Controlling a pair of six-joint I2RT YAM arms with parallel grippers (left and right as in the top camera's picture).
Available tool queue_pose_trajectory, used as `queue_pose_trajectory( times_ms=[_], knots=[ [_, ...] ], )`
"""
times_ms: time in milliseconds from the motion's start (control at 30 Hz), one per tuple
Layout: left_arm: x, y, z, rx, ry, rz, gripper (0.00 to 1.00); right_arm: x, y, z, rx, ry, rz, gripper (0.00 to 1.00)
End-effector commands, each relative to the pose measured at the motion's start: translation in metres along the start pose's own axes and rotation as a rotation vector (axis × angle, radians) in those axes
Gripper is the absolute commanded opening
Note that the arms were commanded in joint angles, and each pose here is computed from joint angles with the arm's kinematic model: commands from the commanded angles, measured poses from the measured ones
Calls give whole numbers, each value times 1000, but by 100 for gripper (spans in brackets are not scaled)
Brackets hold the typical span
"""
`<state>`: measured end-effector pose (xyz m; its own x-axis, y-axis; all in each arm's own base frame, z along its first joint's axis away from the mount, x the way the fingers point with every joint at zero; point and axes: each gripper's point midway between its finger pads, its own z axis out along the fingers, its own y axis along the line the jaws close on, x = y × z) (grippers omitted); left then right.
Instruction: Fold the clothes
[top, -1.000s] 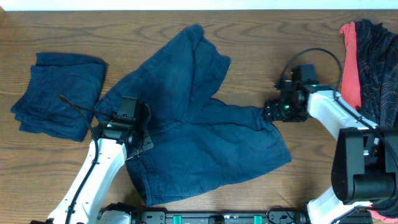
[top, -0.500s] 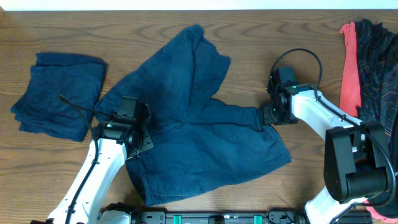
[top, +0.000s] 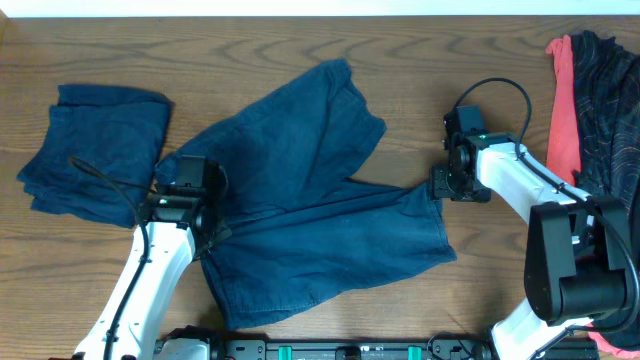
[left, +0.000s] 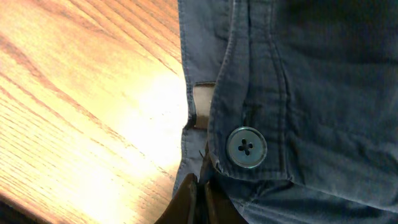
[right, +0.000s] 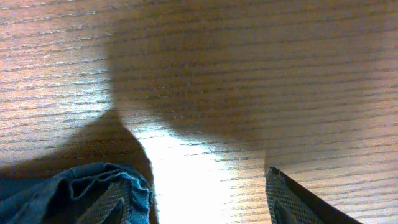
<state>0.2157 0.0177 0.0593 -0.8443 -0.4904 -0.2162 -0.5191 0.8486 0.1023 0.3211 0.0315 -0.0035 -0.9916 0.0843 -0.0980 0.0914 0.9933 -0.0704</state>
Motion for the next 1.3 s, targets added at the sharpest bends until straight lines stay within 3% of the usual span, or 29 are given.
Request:
queue_pose_trajectory(
  times_ms=[0, 67, 200, 267, 500, 800, 900, 1033, 1267],
  knots=[
    [-10, 7, -3, -28, -31, -48, 6, 11, -41, 15, 173, 44, 44, 68],
    [-7, -7, -2, 45, -5, -52, 13, 11, -41, 15, 172, 44, 44, 69],
    [-9, -28, -2, 152, 1, -55, 49, 11, -41, 15, 172, 45, 44, 73],
    [-11, -31, -1, 162, -7, -54, 59, 11, -42, 15, 173, 45, 58, 73],
    [-10, -35, 0, 176, 6, -14, 61, 15, -64, 16, 187, 64, 212, 73],
    [-8, -39, 0, 201, 12, 19, 61, 47, -118, 11, 303, 163, 530, 78],
    [-10, -48, -2, 246, 9, 54, 66, 62, -132, 6, 363, 197, 649, 80],
    [-15, -66, -6, 338, -7, 79, 73, 68, -140, 5, 374, 216, 698, 81],
    [-35, -100, -1, 469, -52, 123, 73, 71, -141, -2, 377, 214, 726, 82]
  ],
)
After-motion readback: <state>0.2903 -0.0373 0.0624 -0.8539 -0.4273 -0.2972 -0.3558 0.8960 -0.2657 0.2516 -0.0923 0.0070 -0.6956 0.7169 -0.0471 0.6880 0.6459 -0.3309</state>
